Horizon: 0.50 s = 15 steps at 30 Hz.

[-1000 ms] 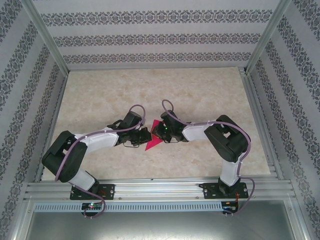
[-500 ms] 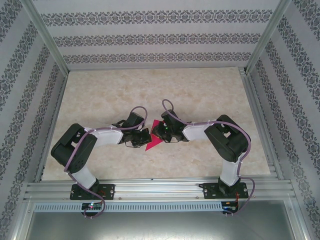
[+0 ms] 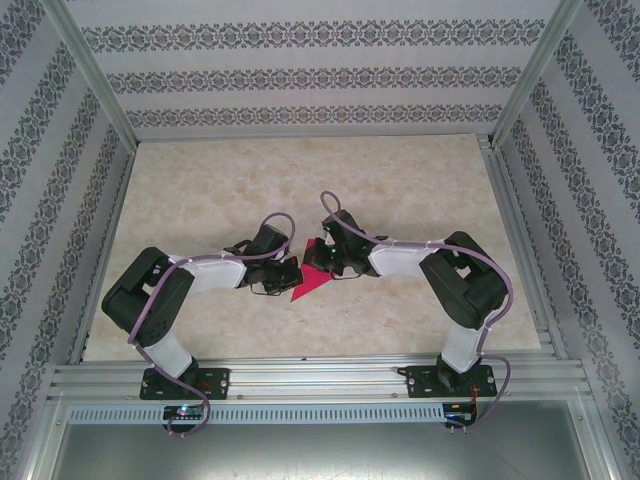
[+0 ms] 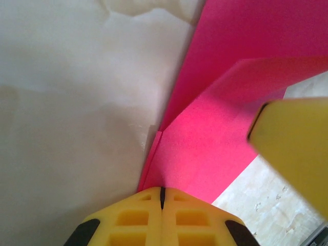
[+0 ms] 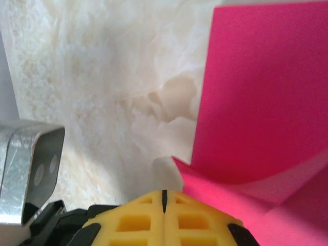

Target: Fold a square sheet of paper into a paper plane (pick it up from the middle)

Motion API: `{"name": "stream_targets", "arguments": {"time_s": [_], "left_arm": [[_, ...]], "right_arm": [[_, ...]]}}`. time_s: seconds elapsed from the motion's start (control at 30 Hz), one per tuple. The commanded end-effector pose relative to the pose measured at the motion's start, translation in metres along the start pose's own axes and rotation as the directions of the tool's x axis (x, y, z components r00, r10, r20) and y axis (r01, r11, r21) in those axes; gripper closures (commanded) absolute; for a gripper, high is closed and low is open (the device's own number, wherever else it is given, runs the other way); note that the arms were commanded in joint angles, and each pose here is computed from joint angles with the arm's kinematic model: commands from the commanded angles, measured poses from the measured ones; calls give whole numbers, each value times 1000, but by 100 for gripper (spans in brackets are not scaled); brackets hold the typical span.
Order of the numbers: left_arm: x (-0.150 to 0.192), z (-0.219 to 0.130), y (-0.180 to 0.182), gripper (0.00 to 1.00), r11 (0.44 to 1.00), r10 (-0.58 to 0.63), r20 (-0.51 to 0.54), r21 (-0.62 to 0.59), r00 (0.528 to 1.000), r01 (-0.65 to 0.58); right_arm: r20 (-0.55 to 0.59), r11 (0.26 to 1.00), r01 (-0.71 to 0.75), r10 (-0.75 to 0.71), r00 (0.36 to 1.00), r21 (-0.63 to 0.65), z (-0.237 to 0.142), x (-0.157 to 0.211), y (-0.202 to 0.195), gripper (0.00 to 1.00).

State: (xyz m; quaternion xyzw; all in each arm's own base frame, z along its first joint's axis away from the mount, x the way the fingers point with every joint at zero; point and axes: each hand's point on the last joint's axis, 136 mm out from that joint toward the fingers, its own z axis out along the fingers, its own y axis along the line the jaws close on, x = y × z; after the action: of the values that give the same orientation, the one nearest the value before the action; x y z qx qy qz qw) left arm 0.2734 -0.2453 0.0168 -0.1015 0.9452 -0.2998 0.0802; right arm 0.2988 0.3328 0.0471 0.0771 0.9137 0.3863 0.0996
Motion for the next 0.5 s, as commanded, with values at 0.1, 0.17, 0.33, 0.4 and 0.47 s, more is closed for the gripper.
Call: {"name": "stream_targets", "arguments": {"time_s": [0.1, 0.17, 0.33, 0.4, 0.47], "left_arm": [[20, 4, 59, 99, 974, -54, -48, -223, 997, 42], [21, 4, 61, 99, 973, -54, -52, -228, 997, 41], [26, 4, 66, 100, 970, -52, -64, -242, 997, 35], [28, 4, 69, 100, 967, -56, -69, -251, 996, 37], [30, 4, 72, 100, 966, -55, -73, -257, 996, 34]], "right_arm": [[6, 997, -35, 35, 999, 70, 15, 6, -29, 99], [8, 996, -43, 43, 999, 75, 18, 5, -37, 99], [18, 988, -57, 55, 998, 141, 19, -2, -61, 98], [41, 986, -68, 62, 997, 152, 15, -10, -68, 97], [74, 985, -76, 65, 995, 156, 8, -23, -72, 97]]}}
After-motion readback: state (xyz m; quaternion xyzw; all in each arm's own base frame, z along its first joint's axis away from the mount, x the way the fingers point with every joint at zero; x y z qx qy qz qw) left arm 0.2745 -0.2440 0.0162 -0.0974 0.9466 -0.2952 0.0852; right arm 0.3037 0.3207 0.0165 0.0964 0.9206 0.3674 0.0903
